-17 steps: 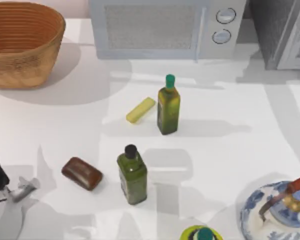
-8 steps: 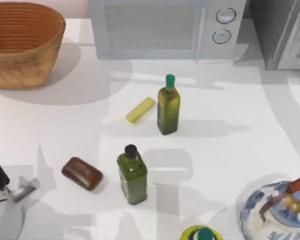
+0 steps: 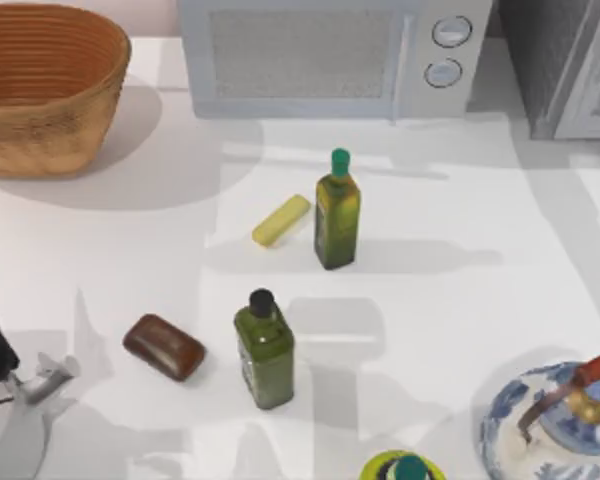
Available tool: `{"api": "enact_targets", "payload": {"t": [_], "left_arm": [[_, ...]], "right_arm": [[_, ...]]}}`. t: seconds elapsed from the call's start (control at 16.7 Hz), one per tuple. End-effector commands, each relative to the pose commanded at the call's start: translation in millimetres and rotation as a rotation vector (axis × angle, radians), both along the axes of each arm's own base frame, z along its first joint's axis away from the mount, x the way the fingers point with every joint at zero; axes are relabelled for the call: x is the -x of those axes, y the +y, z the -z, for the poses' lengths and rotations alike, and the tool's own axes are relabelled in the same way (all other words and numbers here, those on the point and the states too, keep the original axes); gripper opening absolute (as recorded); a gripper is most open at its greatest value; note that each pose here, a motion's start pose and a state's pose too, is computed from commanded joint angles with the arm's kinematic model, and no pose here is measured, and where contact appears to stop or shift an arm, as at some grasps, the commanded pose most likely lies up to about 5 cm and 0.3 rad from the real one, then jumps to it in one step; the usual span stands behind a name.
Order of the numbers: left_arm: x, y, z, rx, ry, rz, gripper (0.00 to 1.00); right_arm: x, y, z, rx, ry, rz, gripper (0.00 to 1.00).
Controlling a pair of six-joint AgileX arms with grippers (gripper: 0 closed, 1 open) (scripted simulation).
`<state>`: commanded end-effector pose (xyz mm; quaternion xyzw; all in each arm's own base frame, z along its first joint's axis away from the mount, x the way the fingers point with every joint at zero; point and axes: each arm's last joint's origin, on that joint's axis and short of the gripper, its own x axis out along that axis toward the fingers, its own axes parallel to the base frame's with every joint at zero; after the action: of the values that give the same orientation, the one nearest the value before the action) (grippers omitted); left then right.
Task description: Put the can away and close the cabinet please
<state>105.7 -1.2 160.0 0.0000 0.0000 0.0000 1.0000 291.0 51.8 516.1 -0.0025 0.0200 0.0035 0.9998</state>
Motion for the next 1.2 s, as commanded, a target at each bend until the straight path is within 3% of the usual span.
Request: {"api": "enact_targets", "payload": {"t": [0.3, 0.6, 1.08, 1.2], "left_arm": [[0.0, 0.0, 0.0, 0.000, 0.000, 0.000, 1.00], [0.0, 0.0, 0.0, 0.000, 0.000, 0.000, 1.00], [0.0, 0.0, 0.0, 0.000, 0.000, 0.000, 1.00], [0.0, 0.0, 0.0, 0.000, 0.000, 0.000, 1.00]], "right_arm": [[-51.7, 1.6, -21.2, -0.005, -0.023, -0.001, 0.00], [-95.2, -2.6, -21.8, -0.009, -0.042, 0.001, 0.00], [-114.1, -5.4, -13.8, -0.010, -0.037, 0.000, 0.00], [-114.1, -5.4, -13.8, -0.010, -0.037, 0.000, 0.15]]}}
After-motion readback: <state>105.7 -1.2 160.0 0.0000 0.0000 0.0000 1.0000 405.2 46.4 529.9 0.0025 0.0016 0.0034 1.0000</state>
